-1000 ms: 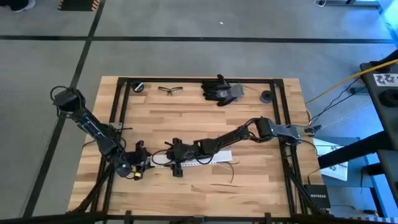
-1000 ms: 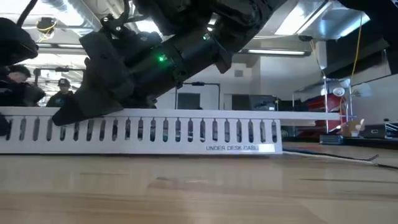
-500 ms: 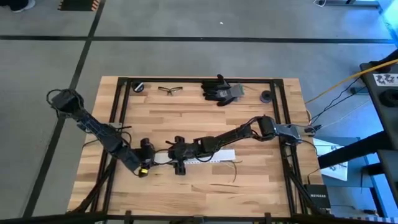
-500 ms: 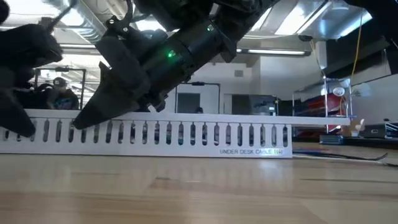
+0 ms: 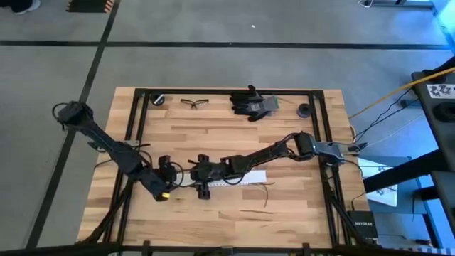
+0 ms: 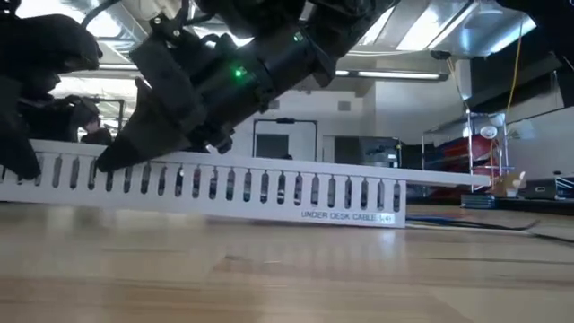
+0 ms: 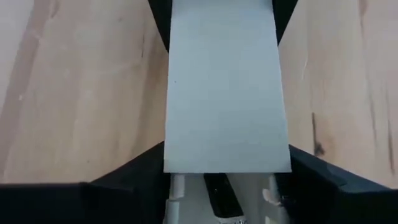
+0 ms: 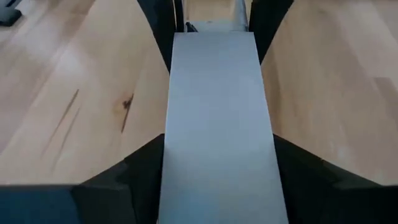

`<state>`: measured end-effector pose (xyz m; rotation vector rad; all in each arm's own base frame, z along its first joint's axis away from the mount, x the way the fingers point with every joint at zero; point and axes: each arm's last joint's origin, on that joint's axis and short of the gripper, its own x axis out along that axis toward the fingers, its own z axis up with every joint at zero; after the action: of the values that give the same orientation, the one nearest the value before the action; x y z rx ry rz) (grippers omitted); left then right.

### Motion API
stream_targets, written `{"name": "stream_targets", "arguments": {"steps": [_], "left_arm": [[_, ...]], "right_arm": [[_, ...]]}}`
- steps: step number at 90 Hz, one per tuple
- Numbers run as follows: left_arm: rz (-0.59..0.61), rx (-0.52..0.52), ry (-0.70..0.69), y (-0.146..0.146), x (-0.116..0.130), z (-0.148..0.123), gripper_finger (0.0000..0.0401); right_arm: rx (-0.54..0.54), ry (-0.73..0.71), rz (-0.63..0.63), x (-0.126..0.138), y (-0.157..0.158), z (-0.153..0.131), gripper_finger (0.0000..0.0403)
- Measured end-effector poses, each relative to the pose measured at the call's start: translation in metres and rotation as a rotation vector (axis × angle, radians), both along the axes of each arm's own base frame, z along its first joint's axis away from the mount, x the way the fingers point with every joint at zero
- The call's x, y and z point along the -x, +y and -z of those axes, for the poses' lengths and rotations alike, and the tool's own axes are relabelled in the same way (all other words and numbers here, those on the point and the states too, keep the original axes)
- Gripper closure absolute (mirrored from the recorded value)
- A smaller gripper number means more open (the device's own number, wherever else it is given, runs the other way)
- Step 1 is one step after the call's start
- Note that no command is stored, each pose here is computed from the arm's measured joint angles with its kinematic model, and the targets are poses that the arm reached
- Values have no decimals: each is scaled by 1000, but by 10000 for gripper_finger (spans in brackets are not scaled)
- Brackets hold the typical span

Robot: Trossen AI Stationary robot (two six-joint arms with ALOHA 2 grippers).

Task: Ziptie cables
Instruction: Close the white cable duct

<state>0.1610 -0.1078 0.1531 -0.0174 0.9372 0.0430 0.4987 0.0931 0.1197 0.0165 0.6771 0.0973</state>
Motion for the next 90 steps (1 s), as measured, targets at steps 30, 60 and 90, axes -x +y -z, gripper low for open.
{"name": "stream_targets", "arguments": {"steps": [30, 60, 90], "left_arm": [[43, 7, 108, 7, -13, -12, 108], [-71, 20, 78, -6, 31, -26, 107], [-92, 86, -87, -5, 47, 22, 107]], "right_arm": [[4, 26, -9, 2, 0, 3, 178], [15, 25, -19, 2, 0, 3, 178], [17, 21, -21, 2, 0, 3, 178]]}}
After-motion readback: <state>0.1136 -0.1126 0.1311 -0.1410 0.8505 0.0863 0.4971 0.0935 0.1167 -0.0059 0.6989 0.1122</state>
